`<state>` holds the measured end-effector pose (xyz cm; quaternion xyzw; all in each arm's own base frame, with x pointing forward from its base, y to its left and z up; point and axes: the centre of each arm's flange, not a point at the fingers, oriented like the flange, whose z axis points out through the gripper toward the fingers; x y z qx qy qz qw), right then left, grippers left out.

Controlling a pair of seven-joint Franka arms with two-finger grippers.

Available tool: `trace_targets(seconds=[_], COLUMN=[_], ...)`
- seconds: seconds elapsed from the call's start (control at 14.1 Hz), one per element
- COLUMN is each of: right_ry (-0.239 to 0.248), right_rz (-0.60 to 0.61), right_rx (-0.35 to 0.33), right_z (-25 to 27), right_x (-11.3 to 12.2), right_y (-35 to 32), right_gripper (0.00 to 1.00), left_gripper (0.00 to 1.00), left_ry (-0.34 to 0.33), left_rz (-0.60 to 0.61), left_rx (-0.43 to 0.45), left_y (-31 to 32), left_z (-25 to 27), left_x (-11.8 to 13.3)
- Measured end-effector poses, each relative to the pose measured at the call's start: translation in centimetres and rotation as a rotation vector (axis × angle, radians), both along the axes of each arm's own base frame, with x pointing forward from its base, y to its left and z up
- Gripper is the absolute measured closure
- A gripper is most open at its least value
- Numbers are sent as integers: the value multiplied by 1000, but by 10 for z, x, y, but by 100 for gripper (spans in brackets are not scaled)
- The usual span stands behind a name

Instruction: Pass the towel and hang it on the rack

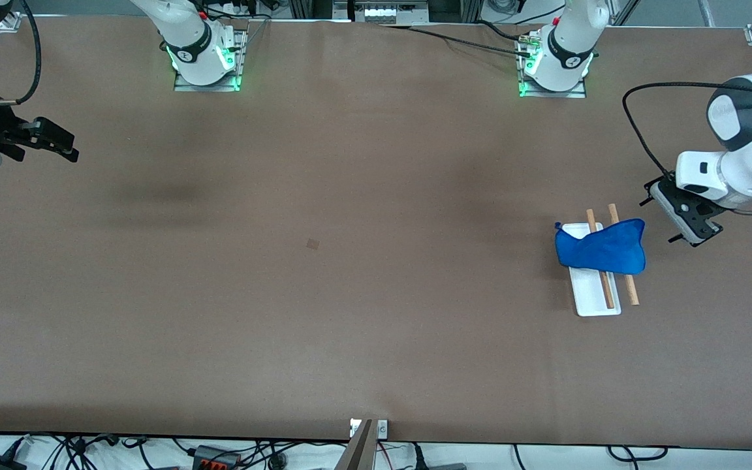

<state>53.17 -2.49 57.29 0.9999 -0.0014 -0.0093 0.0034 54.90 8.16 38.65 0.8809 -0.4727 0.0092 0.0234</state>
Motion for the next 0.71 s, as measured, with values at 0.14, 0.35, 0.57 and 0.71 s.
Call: trace_targets(seconds=[0.14, 0.35, 0.57, 0.71], right_ry=[0, 0, -1, -3], right_rz=[2, 9, 10, 10], right_rx=[0, 0, 0, -1], right_z=[0, 0, 0, 0], right_x=[0, 0, 0, 1], right_y=[1, 5, 5, 5], right_gripper=[0, 0, 0, 0], left_gripper=[0, 0, 0, 0], left_ry=[39, 86, 126, 152], left_rz=[99, 294, 458, 571], left_rx=[-9, -11, -7, 1], left_y=[-1, -4, -9, -16], left_z=[15, 41, 66, 93], left_x=[-7, -11, -14, -15])
